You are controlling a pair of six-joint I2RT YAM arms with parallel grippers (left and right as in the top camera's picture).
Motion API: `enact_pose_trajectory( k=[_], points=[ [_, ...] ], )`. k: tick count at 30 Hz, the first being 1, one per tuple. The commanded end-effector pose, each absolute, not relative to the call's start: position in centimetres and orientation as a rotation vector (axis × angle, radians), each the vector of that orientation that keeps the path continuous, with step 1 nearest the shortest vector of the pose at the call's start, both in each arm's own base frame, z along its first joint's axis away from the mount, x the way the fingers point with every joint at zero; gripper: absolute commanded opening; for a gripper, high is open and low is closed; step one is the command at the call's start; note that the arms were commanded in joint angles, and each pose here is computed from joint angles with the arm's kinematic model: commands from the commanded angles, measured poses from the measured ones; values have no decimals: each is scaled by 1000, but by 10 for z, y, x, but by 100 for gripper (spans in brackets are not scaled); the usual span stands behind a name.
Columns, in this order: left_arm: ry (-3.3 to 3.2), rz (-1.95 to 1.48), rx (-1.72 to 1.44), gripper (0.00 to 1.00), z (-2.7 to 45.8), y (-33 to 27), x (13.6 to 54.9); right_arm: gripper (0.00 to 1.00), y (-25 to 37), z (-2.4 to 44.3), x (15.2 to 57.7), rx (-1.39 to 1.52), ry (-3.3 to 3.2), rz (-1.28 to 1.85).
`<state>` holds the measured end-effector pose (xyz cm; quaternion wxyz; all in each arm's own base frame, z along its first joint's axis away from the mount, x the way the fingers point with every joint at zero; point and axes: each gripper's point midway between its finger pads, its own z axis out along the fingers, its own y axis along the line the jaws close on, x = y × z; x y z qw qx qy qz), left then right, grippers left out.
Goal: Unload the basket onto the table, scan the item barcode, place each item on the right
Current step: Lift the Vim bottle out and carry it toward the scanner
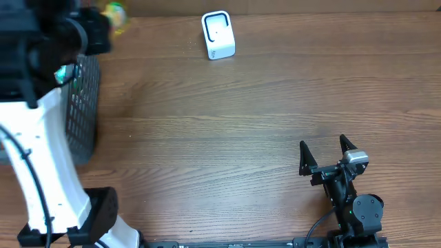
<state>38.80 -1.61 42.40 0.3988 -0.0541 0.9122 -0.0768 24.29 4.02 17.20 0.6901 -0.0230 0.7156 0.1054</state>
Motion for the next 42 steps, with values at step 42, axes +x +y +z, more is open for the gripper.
enact_pose_trajectory(
  k=[42],
  points=[
    [2850,57,707,21,127,-354,354,100,39,170,243,-51,1596,223]
  ],
)
